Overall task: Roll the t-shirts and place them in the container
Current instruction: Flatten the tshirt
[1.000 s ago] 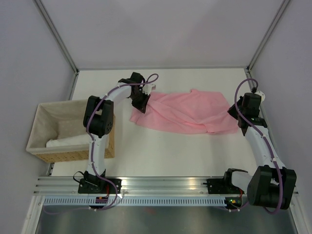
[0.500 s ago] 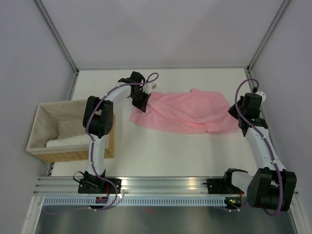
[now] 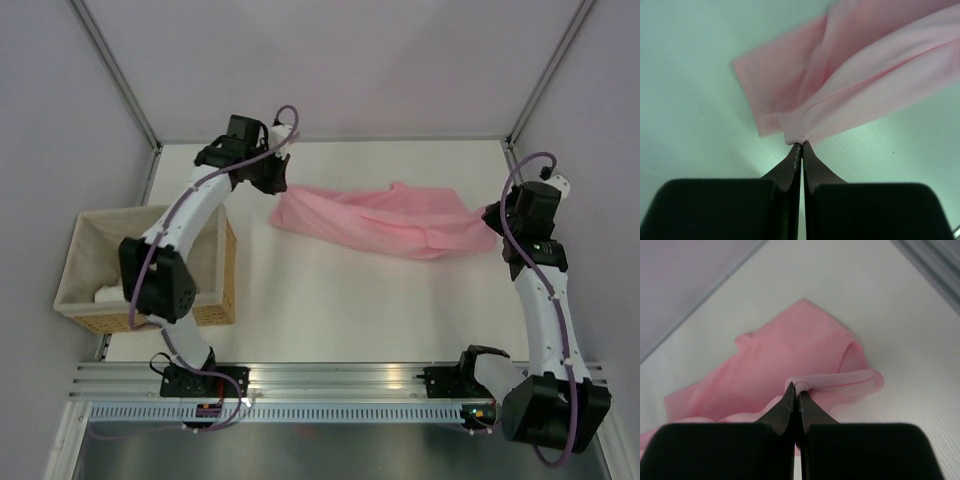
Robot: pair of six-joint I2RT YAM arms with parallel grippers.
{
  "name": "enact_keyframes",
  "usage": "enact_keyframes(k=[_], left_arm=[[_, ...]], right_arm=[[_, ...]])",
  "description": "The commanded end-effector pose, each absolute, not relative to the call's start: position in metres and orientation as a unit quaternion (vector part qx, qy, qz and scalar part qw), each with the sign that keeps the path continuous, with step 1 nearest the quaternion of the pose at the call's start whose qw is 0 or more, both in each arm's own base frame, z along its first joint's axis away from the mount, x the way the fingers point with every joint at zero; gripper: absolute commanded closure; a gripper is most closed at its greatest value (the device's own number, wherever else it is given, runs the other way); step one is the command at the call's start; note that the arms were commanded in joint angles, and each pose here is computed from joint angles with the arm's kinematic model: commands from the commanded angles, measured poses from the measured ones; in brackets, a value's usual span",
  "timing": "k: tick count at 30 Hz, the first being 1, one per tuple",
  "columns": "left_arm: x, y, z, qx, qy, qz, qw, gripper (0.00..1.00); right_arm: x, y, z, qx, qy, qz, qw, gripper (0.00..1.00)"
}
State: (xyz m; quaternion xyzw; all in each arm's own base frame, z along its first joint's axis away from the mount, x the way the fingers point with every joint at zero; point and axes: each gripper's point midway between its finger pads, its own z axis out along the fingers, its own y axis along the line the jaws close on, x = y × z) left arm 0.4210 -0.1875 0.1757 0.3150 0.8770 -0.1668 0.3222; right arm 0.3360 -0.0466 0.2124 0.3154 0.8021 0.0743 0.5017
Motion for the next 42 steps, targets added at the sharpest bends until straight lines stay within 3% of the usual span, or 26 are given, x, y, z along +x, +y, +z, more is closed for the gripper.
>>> enact_keyframes(k=[1, 11, 17, 21, 30, 31, 36, 42], left_arm=[[0.413, -0.159, 0.289, 0.306, 0.820, -0.145, 0.462, 0.98], [0.346, -0.091, 0.436, 0.256, 0.741, -0.036, 0.620, 0.98], [0.367, -0.082, 0.437, 0.246, 0.743, -0.008, 0.623, 0.98], [0.421, -0.080, 0.414, 0.219, 0.768, 0.006, 0.602, 0.98], [0.499, -0.063, 0.455, 0.143, 0.751, 0.024, 0.644, 0.98], [0.501, -0.062, 0.461, 0.139, 0.747, 0.023, 0.650, 0.98], [0.490, -0.059, 0.493, 0.134, 0.720, 0.021, 0.680, 0.98], [0.471, -0.074, 0.475, 0.179, 0.723, -0.009, 0.667, 0.98]], right_arm=[[0.328, -0.053, 0.304, 0.306, 0.743, 0.086, 0.589, 1.00], [0.271, -0.042, 0.463, 0.274, 0.632, 0.118, 0.715, 1.00], [0.305, -0.035, 0.453, 0.263, 0.651, 0.149, 0.697, 1.00], [0.364, -0.043, 0.443, 0.280, 0.660, 0.170, 0.676, 1.00], [0.470, -0.045, 0.487, 0.276, 0.651, 0.242, 0.664, 1.00], [0.465, -0.045, 0.519, 0.262, 0.633, 0.242, 0.687, 1.00], [0.452, -0.043, 0.571, 0.231, 0.600, 0.239, 0.728, 1.00], [0.422, -0.036, 0.553, 0.224, 0.598, 0.236, 0.732, 1.00]])
